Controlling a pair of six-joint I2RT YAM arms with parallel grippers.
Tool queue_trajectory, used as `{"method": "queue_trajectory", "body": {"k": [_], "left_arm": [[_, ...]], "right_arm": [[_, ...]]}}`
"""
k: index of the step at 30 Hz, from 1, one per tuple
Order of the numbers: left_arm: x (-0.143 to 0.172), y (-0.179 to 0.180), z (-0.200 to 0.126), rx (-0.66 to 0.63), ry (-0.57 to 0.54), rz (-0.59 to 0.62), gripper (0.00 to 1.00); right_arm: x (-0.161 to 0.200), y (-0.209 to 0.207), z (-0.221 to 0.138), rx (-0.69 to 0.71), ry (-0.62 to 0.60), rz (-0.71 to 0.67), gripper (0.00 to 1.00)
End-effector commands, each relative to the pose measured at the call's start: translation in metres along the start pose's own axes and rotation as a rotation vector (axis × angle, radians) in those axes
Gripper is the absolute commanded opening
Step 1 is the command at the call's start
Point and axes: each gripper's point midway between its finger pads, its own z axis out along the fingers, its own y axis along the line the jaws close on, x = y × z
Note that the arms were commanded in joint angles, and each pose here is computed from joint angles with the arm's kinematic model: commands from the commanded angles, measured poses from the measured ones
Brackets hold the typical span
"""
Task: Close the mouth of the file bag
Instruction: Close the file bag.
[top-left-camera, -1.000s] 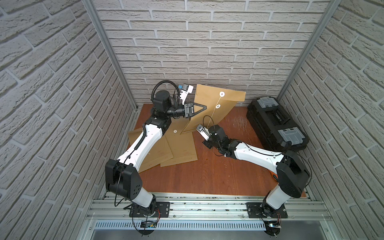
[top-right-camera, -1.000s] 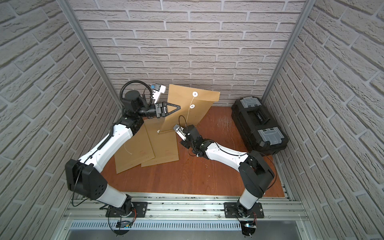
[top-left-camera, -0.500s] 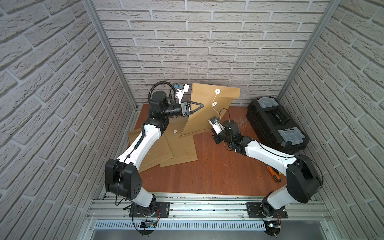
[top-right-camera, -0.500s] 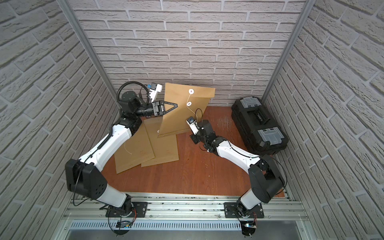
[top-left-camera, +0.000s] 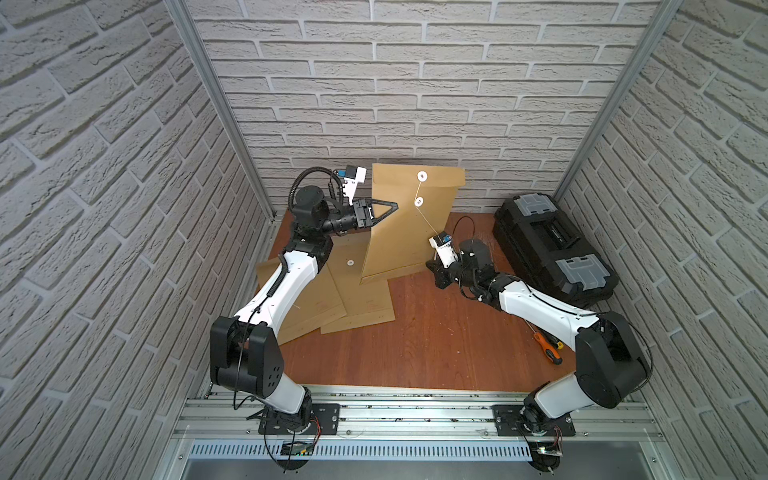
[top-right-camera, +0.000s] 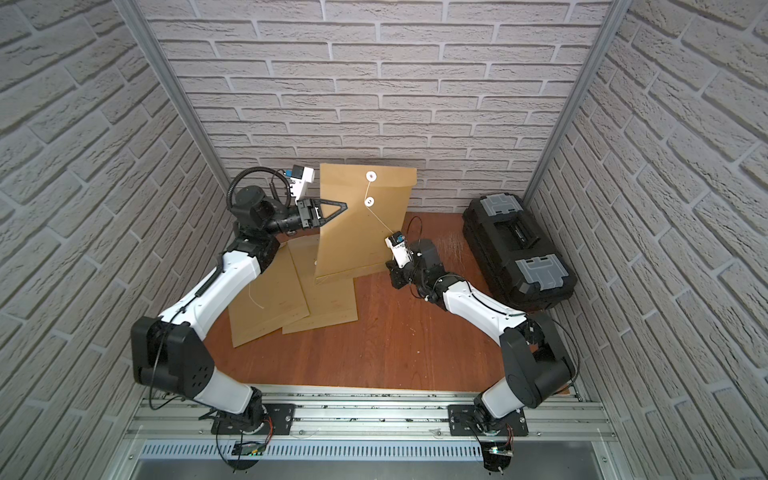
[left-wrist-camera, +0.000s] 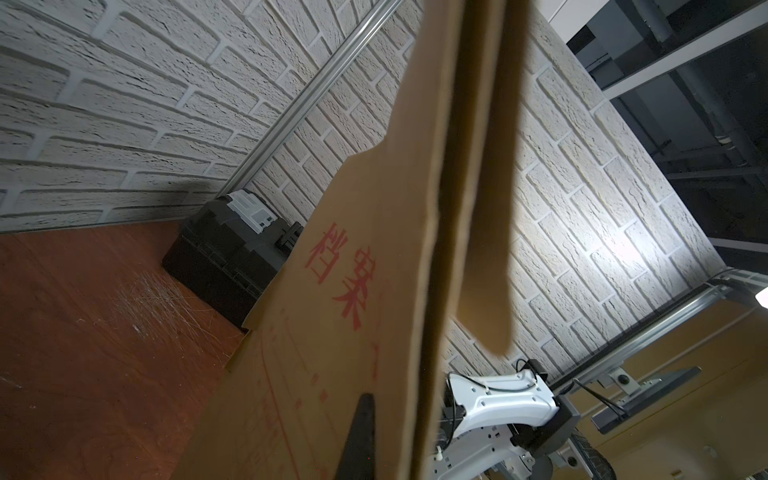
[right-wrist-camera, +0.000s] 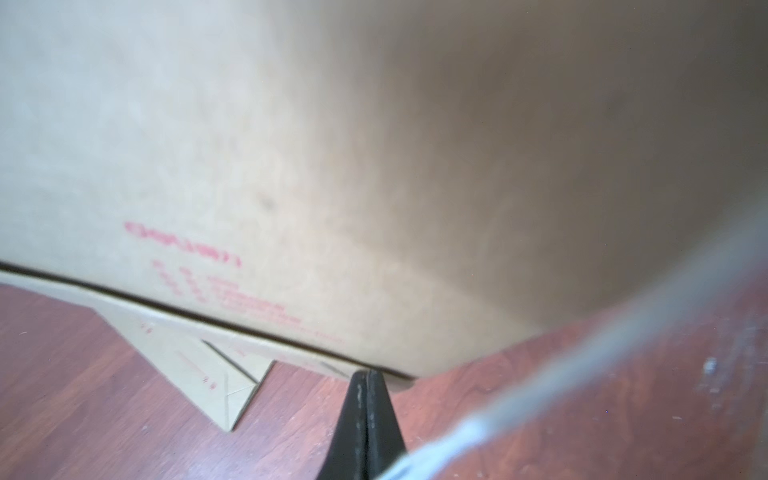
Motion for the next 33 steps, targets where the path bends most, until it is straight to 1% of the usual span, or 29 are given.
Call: {"method": "queue_trajectory", "body": {"k": [1,3,5,9,14,17,19,20,22,23,25,27,29,33], "left_arm": [[-0.012,-0.013,-0.002,0.032,-0.029,0.069,0.00],[-0.017,-0.014,-0.002,0.022,-0.034,0.094,0.00],[-0.024,-0.015,-0.003,0.005,-0.038,0.127,0.00],[-0.041,-0.020,-0.006,-0.043,-0.043,0.217,0.00],[-0.062,-0.019,-0.018,-0.101,-0.065,0.278,0.00],[-0.065,-0.017,-0.020,-0.115,-0.063,0.290,0.00],[-0.064,-0.018,-0.020,-0.113,-0.058,0.295,0.00],[-0.063,-0.018,-0.019,-0.111,-0.054,0.297,0.00],[-0.059,-0.018,-0.018,-0.113,-0.044,0.315,0.00],[-0.057,-0.019,-0.017,-0.121,-0.037,0.325,0.00],[-0.054,-0.019,-0.016,-0.134,-0.026,0.336,0.00],[-0.051,-0.023,-0.014,-0.127,-0.020,0.336,0.00],[-0.048,-0.024,-0.010,-0.121,-0.013,0.334,0.00],[-0.043,-0.028,-0.002,-0.106,-0.001,0.333,0.00]], "right_arm": [[-0.013,0.023,-0.001,-0.134,-0.041,0.046,0.16],[-0.012,0.035,0.003,-0.198,-0.012,0.079,0.26],[-0.002,0.047,0.009,-0.234,0.033,0.096,0.34],[0.034,0.064,0.023,-0.254,0.135,0.104,0.44],[0.071,0.059,0.020,-0.210,0.206,0.137,0.51],[0.080,0.051,0.010,-0.170,0.225,0.141,0.54],[0.081,0.047,0.004,-0.153,0.210,0.140,0.56],[0.078,0.044,0.000,-0.139,0.198,0.142,0.56],[0.062,0.039,-0.009,-0.113,0.127,0.145,0.53],[0.051,0.037,-0.015,-0.098,0.073,0.153,0.50],[0.025,0.032,-0.028,-0.066,-0.054,0.166,0.39],[-0.002,0.032,-0.041,-0.062,-0.166,0.179,0.36],[-0.026,0.037,-0.047,-0.089,-0.226,0.190,0.36],[-0.062,0.044,-0.044,-0.140,-0.312,0.218,0.48]]}}
